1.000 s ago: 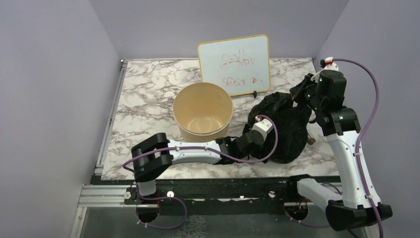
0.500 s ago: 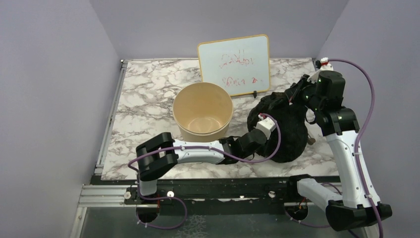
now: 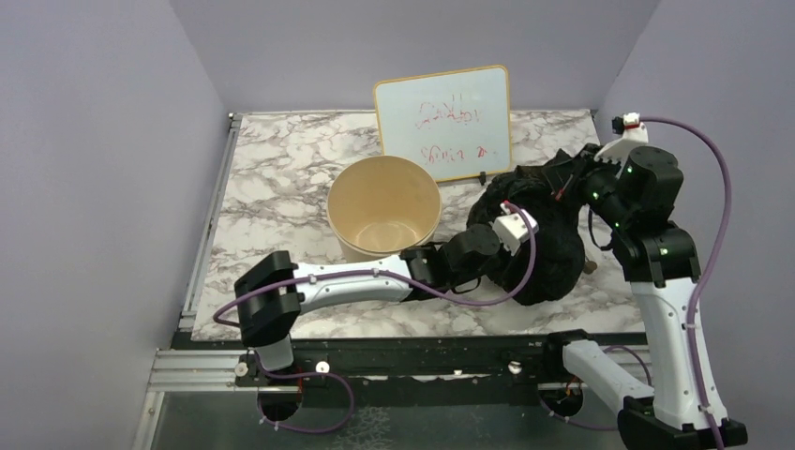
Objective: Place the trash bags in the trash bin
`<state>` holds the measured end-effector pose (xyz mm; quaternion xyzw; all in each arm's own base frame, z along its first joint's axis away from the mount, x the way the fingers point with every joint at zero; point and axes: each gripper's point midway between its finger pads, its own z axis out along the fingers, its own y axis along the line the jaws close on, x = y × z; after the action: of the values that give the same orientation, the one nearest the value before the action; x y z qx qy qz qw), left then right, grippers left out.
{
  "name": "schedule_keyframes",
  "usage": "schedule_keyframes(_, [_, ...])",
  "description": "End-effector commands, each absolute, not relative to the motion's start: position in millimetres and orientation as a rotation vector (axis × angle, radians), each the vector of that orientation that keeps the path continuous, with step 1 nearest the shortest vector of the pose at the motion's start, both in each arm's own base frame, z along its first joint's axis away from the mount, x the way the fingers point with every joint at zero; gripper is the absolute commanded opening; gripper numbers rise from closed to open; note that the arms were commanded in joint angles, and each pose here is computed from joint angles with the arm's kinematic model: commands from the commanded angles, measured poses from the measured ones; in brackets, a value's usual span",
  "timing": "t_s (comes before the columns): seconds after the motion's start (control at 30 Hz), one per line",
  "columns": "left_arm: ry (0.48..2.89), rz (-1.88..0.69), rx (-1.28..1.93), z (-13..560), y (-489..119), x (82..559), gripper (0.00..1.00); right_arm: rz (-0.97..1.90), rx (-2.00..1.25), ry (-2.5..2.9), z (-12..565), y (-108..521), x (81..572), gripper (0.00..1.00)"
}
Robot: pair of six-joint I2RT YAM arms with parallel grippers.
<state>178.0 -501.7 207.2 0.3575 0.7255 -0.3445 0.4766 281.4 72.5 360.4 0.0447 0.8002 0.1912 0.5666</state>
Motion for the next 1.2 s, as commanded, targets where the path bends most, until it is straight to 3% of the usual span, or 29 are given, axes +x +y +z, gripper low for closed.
schedule_keyframes(0.0, [1.583, -0.808, 0.991, 274, -488, 176, 0.00, 0.479, 0.013, 1.748, 402, 78, 266, 0.01])
schedule_keyframes(0.33, [1.572, -0.532, 0.921, 299, -441, 209, 0.00, 0.581, -0.103, 1.576, 439, 95, 240, 0.01])
schedule_keyframes(0.5, [1.583, -0.580, 0.892, 303, -433, 225, 0.00, 0.662, -0.163, 1.534, 456, 108, 226, 0.01])
schedule_keyframes(0.77, [1.392, -0.500, 0.883, 369, -422, 236, 0.00, 0.726, -0.224, 1.443, 483, 117, 202, 0.01])
schedule_keyframes(1.17, [1.208, -0.381, 0.768, 455, -379, 258, 0.00, 0.893, -0.274, 1.455, 474, 140, 206, 0.01])
